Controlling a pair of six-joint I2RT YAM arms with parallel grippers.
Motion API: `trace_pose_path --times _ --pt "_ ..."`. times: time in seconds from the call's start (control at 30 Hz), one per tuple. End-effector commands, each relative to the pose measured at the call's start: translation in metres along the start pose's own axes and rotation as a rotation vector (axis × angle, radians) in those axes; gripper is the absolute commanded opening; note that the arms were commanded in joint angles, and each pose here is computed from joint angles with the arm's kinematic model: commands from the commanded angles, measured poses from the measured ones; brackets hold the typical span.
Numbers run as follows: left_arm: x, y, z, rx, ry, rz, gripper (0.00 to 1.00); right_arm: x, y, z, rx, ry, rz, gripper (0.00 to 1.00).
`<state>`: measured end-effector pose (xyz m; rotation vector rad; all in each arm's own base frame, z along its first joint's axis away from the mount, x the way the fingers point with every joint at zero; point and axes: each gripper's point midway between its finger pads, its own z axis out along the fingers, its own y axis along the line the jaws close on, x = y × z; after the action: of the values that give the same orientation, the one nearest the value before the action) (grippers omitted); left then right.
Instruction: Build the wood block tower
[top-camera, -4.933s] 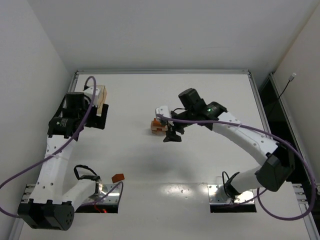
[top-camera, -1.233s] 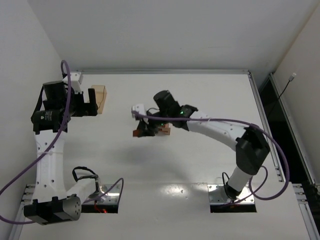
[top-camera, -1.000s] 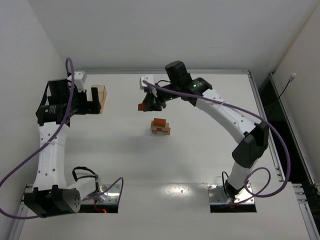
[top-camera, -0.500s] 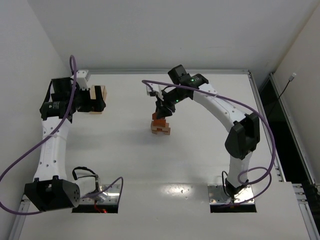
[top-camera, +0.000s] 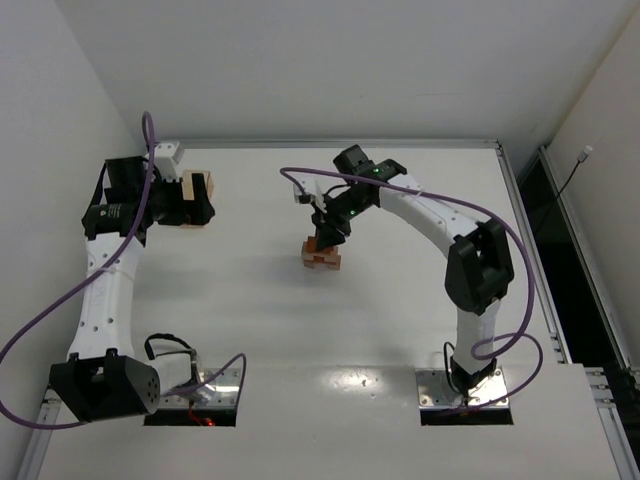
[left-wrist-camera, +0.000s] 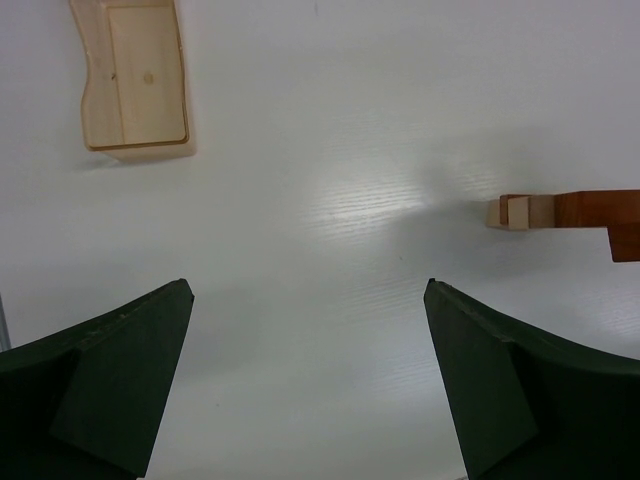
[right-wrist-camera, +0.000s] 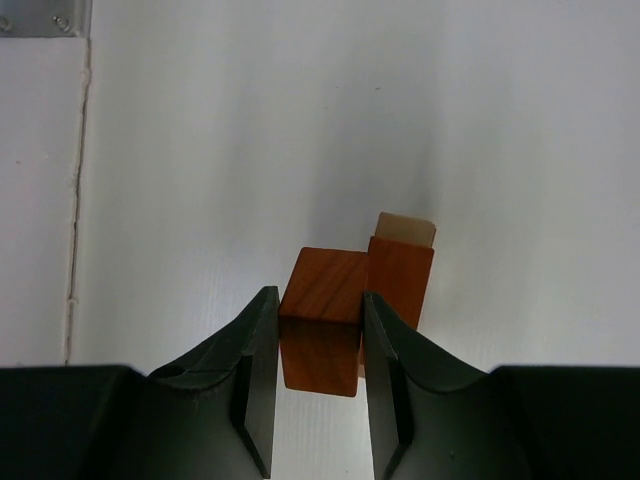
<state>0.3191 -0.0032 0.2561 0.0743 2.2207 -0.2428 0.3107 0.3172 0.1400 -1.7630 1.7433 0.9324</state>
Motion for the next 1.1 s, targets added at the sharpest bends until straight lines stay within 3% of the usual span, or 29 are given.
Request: trace_pose_path --times 0.0,1.07 --pt "-0.006 0.0 0.004 0.013 -0.028 -0.011 1.0 -0.009 -0.016 0.0 0.04 -0.043 -0.002 0.0" --pt "-0.002 0.006 0.013 -0.006 -0.018 -0.014 1.0 -0.005 -0.033 0.002 0.063 -0.086 0.082 0.0"
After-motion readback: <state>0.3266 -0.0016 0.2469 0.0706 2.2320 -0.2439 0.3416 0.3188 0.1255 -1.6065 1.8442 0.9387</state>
